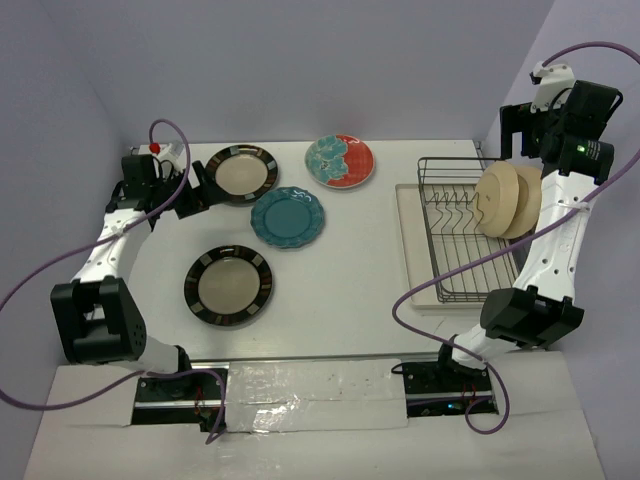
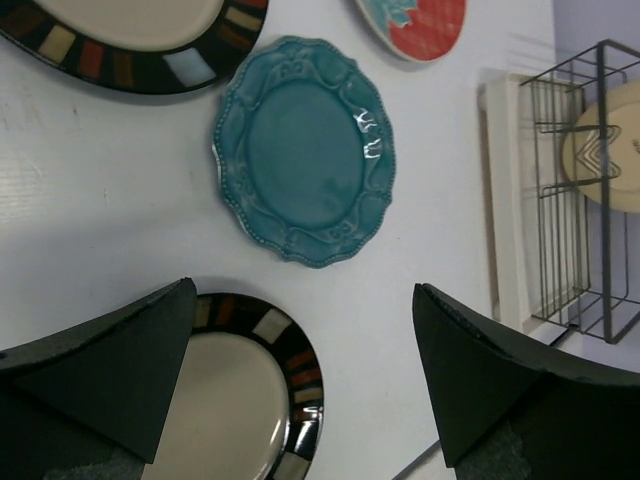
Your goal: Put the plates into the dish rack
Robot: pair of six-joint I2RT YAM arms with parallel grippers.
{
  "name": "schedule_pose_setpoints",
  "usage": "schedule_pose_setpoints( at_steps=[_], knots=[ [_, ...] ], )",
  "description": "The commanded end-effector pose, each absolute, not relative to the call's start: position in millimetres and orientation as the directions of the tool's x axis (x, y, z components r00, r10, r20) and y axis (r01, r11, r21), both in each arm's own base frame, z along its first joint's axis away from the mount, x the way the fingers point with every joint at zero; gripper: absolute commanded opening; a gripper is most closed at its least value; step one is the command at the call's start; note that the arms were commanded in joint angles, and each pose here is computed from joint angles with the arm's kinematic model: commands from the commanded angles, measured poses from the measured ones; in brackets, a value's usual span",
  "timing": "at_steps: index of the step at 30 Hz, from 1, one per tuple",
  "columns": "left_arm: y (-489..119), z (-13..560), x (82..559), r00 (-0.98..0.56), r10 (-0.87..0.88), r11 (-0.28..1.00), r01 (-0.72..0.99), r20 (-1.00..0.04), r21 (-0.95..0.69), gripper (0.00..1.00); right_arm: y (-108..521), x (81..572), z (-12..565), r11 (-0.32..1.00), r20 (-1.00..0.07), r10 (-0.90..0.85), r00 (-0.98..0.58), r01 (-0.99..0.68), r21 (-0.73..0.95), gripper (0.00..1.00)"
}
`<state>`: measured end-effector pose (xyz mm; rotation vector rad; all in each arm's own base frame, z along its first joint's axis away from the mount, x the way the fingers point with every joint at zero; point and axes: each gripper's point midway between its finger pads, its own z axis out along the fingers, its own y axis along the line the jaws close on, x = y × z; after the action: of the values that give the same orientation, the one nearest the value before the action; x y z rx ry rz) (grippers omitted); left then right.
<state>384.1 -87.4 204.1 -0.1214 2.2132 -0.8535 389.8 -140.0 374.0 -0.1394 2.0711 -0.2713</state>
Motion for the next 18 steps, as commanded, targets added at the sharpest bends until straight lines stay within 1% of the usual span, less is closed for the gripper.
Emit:
schedule_pose_setpoints(
  at_steps=[1, 3, 4, 5, 7, 12, 13, 15, 16, 18],
  knots=[
    [-83, 168, 393, -0.743, -0.305, 0.793, 0.149, -0.596, -0.591, 0.98, -123, 388, 395, 0.958, -0.865, -0.261, -0.429, -0.008, -0.285, 1.00],
    [-85, 158, 399, -0.748, -0.306, 0.784, 0.152, -0.589, -0.601, 0.94, -102, 386, 394, 0.962, -0.869, -0.268, -0.416, -0.076, -0.261, 1.00],
    [-89, 146, 401, -0.773, -0.301, 0.767, 0.152, -0.559, -0.624, 0.93, -92, 384, 395, 0.962, -0.871, -0.271, -0.409, -0.095, -0.255, 1.00],
    [-92, 140, 402, -0.784, -0.299, 0.755, 0.155, -0.544, -0.637, 0.88, -76, 384, 394, 0.961, -0.874, -0.275, -0.401, -0.127, -0.244, 1.00],
    [-99, 126, 407, -0.805, -0.298, 0.730, 0.155, -0.514, -0.665, 0.86, -55, 381, 392, 0.954, -0.875, -0.288, -0.389, -0.196, -0.226, 1.00],
    [-118, 93, 413, -0.840, -0.339, 0.667, 0.102, -0.424, -0.738, 0.83, -9, 377, 388, 0.934, -0.882, -0.289, -0.372, -0.312, -0.174, 1.00],
    [-121, 90, 417, -0.833, -0.340, 0.670, 0.110, -0.436, -0.734, 0.83, -5, 377, 388, 0.930, -0.881, -0.292, -0.371, -0.324, -0.172, 1.00],
    [-126, 75, 421, -0.841, -0.353, 0.672, 0.078, -0.411, -0.737, 0.83, 3, 376, 390, 0.926, -0.884, -0.291, -0.366, -0.340, -0.164, 1.00],
    [-126, 74, 427, -0.829, -0.361, 0.672, 0.087, -0.427, -0.736, 0.82, 5, 376, 390, 0.925, -0.884, -0.291, -0.367, -0.344, -0.162, 1.00],
    [-125, 63, 433, -0.829, -0.388, 0.668, 0.048, -0.403, -0.742, 0.80, 7, 375, 390, 0.923, -0.882, -0.296, -0.368, -0.349, -0.163, 1.00]
  ],
)
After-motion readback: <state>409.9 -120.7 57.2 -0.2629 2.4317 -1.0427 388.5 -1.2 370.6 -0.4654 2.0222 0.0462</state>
